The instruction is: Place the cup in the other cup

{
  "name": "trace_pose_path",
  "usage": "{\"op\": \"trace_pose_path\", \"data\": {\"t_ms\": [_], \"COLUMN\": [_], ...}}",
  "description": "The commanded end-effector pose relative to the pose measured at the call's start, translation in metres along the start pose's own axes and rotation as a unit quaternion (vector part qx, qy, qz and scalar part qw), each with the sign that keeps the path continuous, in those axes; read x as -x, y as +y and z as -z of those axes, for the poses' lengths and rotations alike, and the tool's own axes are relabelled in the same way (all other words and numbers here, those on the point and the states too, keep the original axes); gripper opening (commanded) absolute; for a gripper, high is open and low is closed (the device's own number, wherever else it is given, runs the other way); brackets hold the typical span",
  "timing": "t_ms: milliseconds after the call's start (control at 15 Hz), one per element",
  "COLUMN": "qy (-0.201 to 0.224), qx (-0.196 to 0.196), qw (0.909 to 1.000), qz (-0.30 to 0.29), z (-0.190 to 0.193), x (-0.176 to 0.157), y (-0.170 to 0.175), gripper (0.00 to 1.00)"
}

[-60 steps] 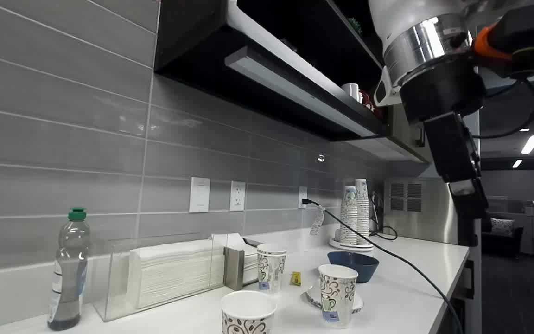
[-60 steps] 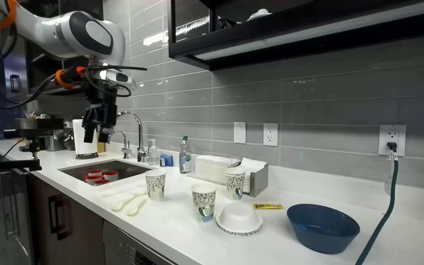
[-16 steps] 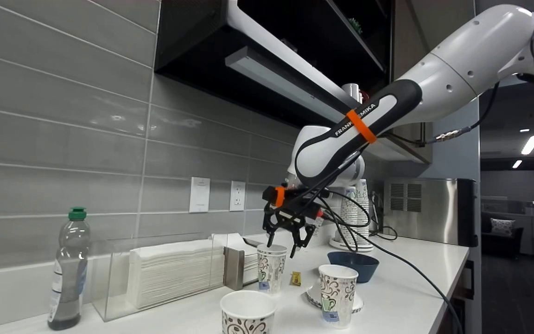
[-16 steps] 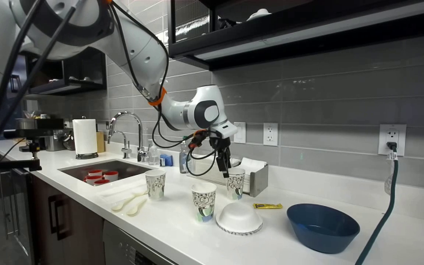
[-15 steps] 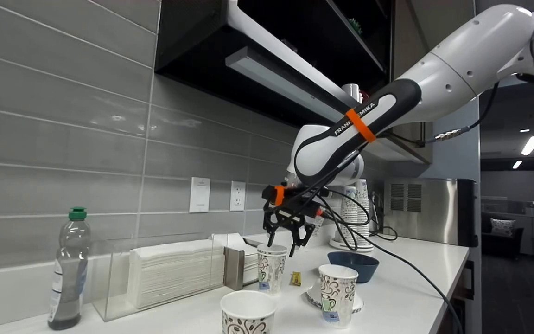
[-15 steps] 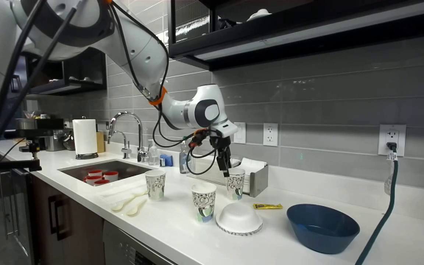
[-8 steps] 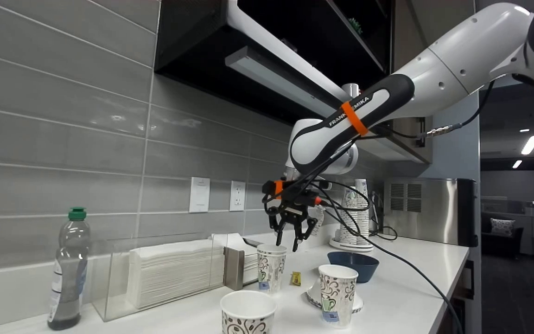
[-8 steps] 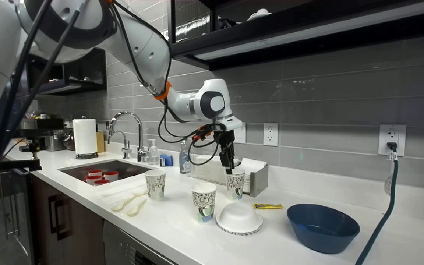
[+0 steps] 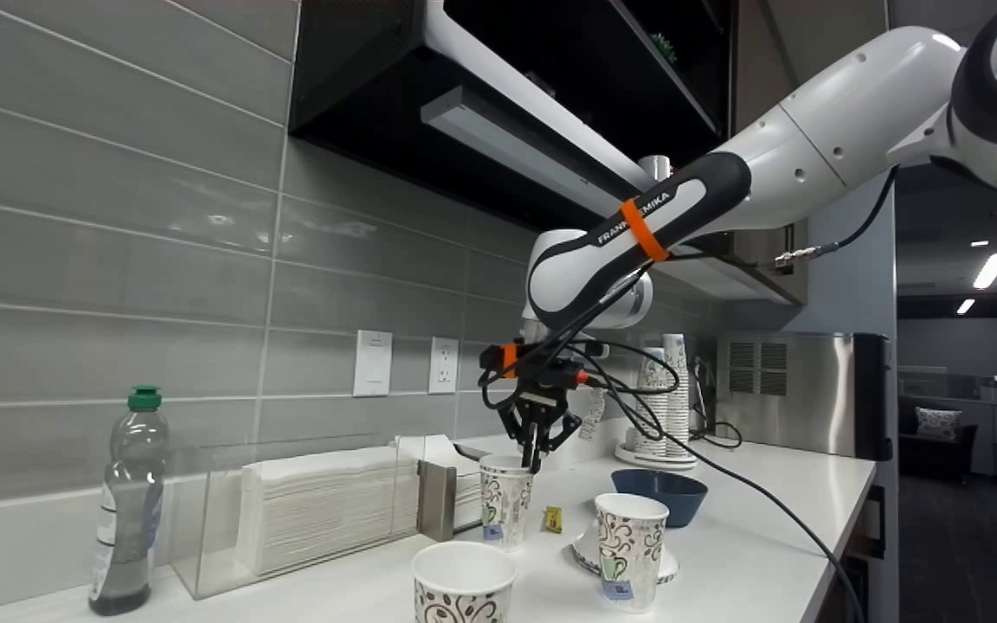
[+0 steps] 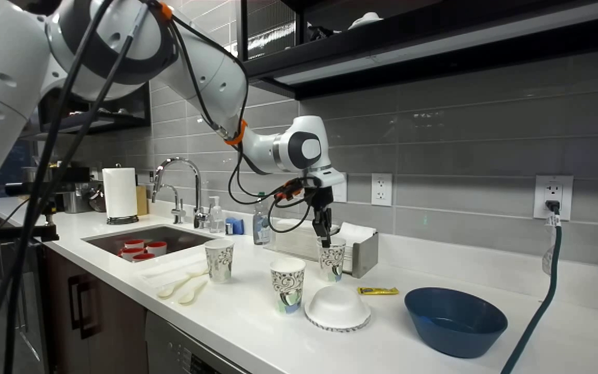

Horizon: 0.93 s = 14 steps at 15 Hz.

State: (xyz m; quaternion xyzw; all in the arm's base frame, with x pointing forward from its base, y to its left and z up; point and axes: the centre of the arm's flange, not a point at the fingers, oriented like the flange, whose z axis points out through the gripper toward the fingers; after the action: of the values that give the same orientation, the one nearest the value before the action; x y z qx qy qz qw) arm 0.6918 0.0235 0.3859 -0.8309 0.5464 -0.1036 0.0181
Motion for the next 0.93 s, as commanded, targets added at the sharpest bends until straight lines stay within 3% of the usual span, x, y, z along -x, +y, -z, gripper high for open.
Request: {"op": "trace_pose_path", "data": {"t_ms": [0,133,333,467,667,867], "qy": [0.008,0.009,-0.006,-0.066,-0.116,-0.166], "qx": [0.011,0.014,-0.002,-0.025,-0.037,-0.023], "qw": [0.9999,0.9998,1.0000,0.9962,0.9860,0.9696], "qz": [-0.010,-0.011,0.002,0.050,0.114,0.178], "z": [-0.001,0.001,0.016,0.028,0.047,0.057], "x": [-0.003,-0.003,0.002,0.018,0.049,0.075], "y": [-0.015,-0.015,-0.013,-0.007,0.013,0.036], "gripper": [0.06,0.00,0.01,0.01,0.01,0.01]}}
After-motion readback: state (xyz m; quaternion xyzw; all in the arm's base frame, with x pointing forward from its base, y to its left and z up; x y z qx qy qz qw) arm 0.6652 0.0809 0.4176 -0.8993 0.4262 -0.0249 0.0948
